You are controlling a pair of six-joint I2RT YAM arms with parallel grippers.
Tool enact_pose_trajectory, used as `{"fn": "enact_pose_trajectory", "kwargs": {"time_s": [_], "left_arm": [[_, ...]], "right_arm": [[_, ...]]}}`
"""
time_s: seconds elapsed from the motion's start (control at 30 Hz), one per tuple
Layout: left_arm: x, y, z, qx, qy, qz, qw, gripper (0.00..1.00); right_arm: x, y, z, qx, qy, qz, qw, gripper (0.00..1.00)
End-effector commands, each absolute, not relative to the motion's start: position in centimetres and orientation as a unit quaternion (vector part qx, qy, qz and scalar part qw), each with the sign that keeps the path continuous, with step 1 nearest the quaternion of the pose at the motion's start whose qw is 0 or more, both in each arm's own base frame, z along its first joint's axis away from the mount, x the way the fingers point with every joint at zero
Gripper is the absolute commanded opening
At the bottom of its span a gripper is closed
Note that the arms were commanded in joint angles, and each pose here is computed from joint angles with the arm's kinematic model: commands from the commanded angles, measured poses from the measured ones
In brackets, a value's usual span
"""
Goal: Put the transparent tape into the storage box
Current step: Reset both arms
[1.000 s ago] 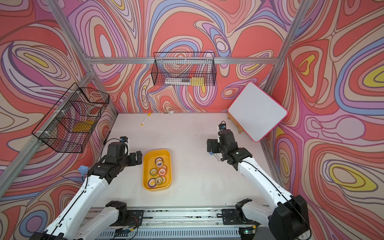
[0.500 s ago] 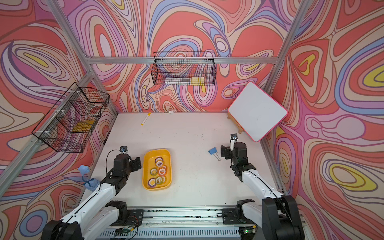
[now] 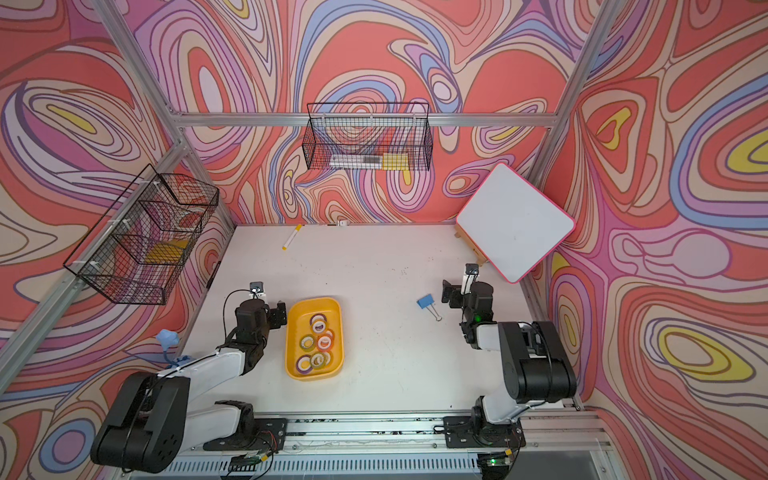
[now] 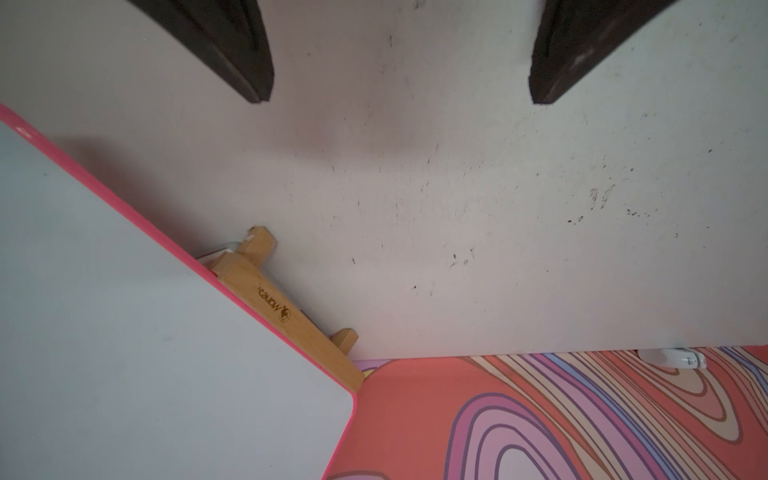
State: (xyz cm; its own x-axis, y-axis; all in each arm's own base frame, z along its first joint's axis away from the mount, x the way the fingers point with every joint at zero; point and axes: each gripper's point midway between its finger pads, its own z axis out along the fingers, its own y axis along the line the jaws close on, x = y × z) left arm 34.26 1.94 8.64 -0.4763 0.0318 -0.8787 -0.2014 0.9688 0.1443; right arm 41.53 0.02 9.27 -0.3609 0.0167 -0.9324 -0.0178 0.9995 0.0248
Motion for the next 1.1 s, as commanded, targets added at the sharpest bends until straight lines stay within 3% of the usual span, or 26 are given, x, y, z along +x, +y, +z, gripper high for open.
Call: {"fn": "enact_pose_trajectory", "kwargs": {"time_s": [0.0, 0.27, 0.33, 1.07], "left_arm": [[36.8, 1.2, 11.8, -0.014, 0.813, 0.115, 0.570, 0.94], [38.0, 0.4, 10.0, -0.001, 0.788, 0.094, 0.609, 0.95], [37.9, 0.3, 9.7, -0.001, 0.797, 0.089, 0.598, 0.99], [38.6, 0.8, 9.4, -0.009, 0.806, 0.095, 0.583, 0.99]], "right_arm": [[43.1, 0.0, 10.4, -0.002, 0.805, 0.022, 0.593, 0.98], [42.9, -0.4, 9.6, 0.007, 0.801, 0.016, 0.599, 0.98], [42.8, -0.4, 9.6, 0.006, 0.803, 0.016, 0.596, 0.98], [42.9, -0.5, 9.6, 0.007, 0.801, 0.014, 0.598, 0.98]]}}
